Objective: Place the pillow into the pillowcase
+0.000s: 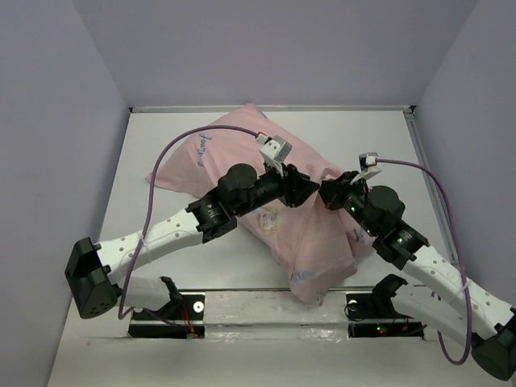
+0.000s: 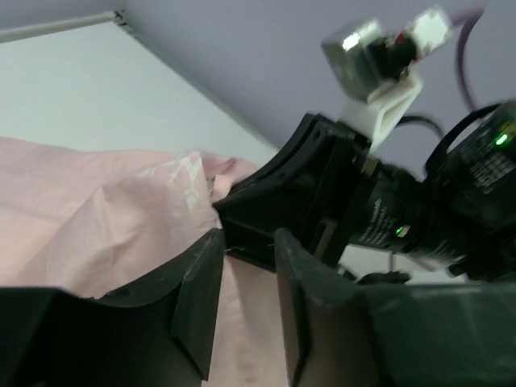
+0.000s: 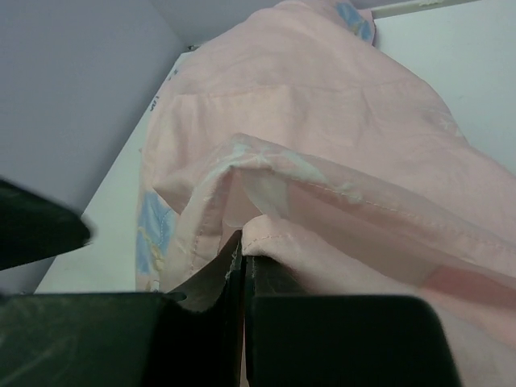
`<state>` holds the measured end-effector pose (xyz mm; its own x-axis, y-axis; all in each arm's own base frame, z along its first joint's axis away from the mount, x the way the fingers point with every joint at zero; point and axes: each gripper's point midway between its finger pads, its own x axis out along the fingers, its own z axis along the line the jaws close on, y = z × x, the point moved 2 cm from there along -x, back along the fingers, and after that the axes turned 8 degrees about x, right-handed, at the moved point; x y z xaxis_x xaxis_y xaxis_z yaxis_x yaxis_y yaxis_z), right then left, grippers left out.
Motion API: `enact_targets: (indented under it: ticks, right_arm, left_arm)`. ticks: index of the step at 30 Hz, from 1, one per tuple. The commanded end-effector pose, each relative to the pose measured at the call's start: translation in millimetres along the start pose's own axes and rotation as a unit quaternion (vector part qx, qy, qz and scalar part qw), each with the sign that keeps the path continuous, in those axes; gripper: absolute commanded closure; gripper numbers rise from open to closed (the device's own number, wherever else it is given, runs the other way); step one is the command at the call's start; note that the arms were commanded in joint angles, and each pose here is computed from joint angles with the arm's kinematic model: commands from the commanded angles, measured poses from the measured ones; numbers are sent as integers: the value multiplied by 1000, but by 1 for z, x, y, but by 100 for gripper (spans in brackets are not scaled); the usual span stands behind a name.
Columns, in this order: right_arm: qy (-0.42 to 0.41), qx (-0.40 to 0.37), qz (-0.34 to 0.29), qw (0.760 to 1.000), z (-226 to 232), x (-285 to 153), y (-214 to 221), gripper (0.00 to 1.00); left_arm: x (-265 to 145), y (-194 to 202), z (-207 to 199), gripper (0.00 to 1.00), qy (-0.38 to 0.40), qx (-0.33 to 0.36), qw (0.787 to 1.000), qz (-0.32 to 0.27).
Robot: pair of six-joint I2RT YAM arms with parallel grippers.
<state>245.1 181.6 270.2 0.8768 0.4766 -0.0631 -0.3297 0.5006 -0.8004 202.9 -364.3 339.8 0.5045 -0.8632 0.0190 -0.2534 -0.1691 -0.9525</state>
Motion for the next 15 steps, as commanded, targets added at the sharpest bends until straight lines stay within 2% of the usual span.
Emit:
enact_targets:
  ticks: [1, 2, 3, 5, 10, 12, 14, 15]
  right_arm:
    - [-46, 11, -35, 998, 28, 15, -27, 100]
    - [-42, 11, -38, 998, 27, 18, -27, 100]
    - [-37, 11, -38, 999, 24, 22, -24, 100]
    - [-37, 17, -36, 999, 22, 25, -19, 100]
    - [-20, 16, -42, 999, 13, 25, -16, 100]
    - [-13, 10, -49, 999, 11, 21, -20, 100]
    - [-6, 5, -53, 999, 8, 19, -23, 100]
    - [3, 1, -54, 999, 5, 18, -23, 100]
  left_arm:
    - [-1, -2, -1, 39, -13, 15, 1000, 18]
    - [-2, 2, 7, 33, -33, 29, 999, 23]
    - [-3, 7, 9, 32, -42, 36, 998, 29]
    - [-2, 17, 16, 31, -70, 57, 995, 48]
    - [18, 41, 18, 32, -79, 90, 988, 93]
    - [29, 62, 28, 39, -113, 114, 979, 122]
    - [33, 66, 29, 46, -119, 123, 977, 128]
    - [35, 69, 28, 55, -116, 127, 976, 132]
